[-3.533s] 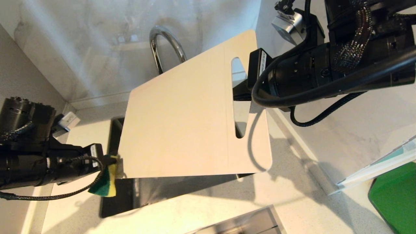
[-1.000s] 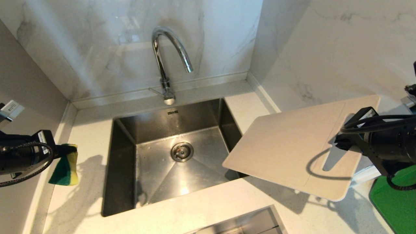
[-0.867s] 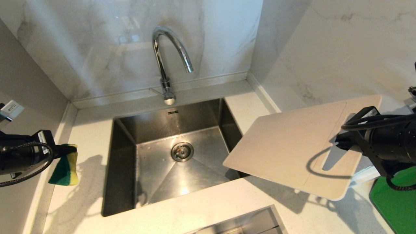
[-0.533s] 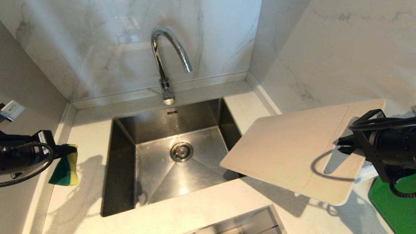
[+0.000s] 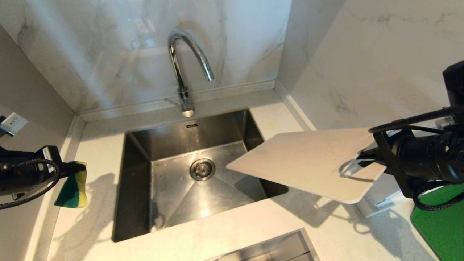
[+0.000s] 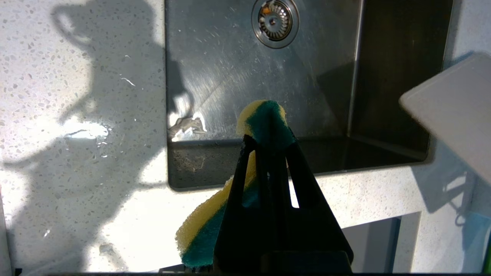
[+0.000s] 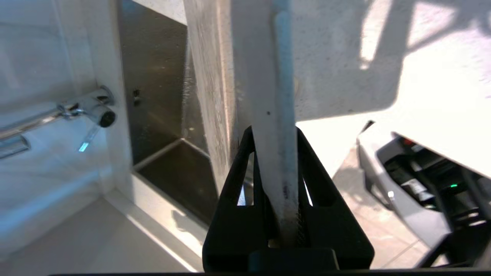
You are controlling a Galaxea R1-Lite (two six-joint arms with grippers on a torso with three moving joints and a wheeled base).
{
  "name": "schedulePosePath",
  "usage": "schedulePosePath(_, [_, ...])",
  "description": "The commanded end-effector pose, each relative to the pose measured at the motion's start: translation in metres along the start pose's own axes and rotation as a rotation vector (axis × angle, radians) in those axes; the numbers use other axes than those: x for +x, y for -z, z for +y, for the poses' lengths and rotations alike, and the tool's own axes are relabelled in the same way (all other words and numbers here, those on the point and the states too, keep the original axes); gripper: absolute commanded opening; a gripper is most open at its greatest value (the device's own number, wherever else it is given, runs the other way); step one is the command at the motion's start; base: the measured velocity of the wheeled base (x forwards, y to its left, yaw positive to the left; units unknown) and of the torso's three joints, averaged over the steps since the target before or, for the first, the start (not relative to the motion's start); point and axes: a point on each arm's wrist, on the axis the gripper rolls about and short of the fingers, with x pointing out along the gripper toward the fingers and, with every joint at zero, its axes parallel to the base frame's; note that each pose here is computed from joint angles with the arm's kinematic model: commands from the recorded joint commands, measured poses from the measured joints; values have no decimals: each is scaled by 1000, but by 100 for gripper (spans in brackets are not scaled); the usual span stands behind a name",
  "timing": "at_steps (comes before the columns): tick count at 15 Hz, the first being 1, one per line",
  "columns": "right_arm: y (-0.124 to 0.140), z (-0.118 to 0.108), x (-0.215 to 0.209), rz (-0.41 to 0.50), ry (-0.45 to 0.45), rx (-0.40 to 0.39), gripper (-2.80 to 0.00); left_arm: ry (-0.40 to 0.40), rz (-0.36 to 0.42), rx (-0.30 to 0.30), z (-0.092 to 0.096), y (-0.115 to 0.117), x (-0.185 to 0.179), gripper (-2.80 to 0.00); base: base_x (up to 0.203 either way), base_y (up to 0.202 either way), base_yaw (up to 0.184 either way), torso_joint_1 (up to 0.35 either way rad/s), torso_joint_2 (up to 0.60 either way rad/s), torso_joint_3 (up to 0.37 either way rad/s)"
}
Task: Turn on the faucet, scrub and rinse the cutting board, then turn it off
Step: Put down the cutting board
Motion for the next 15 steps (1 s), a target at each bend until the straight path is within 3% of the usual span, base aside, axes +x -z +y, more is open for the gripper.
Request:
schedulePosePath(1, [-2,7,-2,-5,-24,23,-280,1,-1,-11,0,0,-1,-280,0,0,0,0,0,0])
schedulePosePath(4, [-1,10,-7,-3,-36,29,-280,1,0,-17,0,1,-2,-280,0,0,0,0,0,0])
schedulePosePath(9, [-3,7,-13,-84,73,34,-280,9,1,-12,0,3,-4,-280,0,0,0,0,0,0])
schedulePosePath(15, [-9,19,16,-47,158,118,-280,4,18,-32,0,6,-1,-280,0,0,0,0,0,0])
